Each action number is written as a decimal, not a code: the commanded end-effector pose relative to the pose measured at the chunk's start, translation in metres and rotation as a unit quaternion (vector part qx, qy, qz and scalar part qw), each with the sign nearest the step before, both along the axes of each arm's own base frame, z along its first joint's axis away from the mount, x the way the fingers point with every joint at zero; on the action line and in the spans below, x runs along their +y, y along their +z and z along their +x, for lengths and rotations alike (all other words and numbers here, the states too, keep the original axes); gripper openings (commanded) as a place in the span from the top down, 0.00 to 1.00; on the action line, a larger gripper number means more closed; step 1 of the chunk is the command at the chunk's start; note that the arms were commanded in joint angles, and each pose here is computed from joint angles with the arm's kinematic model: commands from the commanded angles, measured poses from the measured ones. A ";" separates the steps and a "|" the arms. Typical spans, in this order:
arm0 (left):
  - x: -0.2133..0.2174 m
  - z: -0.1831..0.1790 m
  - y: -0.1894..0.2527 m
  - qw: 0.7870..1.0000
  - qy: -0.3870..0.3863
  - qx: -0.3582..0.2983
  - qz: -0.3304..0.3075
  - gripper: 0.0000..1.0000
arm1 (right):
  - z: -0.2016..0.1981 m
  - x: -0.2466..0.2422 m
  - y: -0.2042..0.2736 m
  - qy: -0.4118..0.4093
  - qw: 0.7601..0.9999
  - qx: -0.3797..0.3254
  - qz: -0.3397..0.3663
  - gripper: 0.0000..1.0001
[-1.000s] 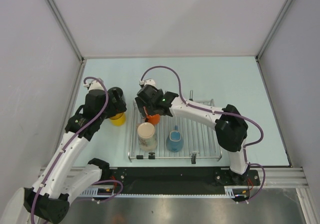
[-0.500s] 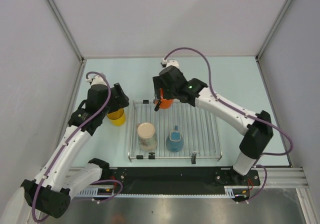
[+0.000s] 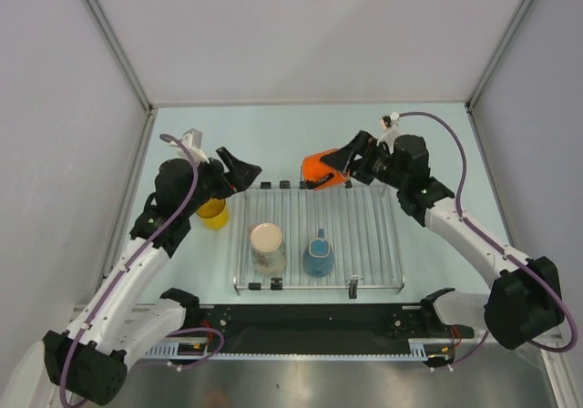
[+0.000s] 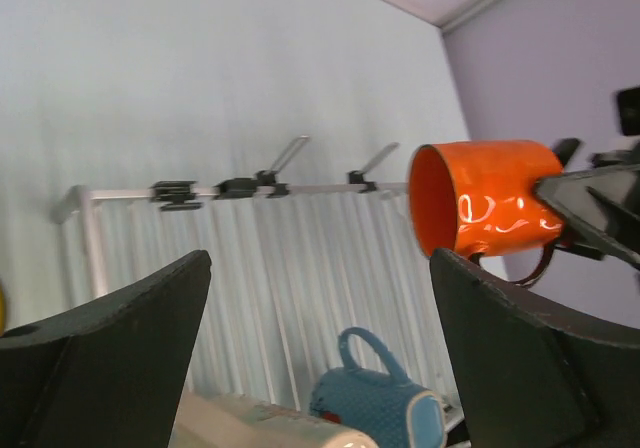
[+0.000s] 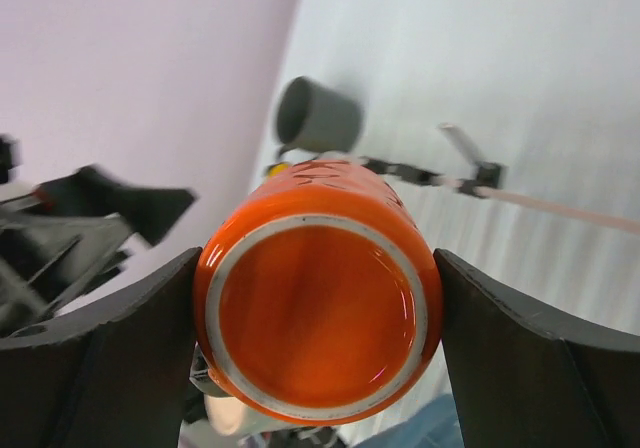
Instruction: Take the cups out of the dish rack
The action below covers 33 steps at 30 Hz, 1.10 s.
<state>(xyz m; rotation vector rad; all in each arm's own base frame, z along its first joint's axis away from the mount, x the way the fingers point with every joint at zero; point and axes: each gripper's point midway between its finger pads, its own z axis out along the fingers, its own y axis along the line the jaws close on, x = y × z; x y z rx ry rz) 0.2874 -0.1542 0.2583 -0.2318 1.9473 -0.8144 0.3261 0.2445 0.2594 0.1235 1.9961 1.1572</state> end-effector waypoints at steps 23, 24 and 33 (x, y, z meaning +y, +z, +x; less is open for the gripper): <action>-0.093 -0.055 0.082 0.941 -0.221 -0.139 -0.214 0.11 | -0.067 0.043 0.099 0.193 0.917 -0.107 0.332 1.00; -0.095 -0.055 0.082 0.941 -0.221 -0.140 -0.214 0.12 | -0.066 0.045 0.098 0.193 0.918 -0.106 0.331 1.00; -0.117 -0.066 0.079 0.936 -0.246 -0.136 -0.211 0.21 | -0.071 0.069 0.087 0.215 0.918 -0.093 0.320 1.00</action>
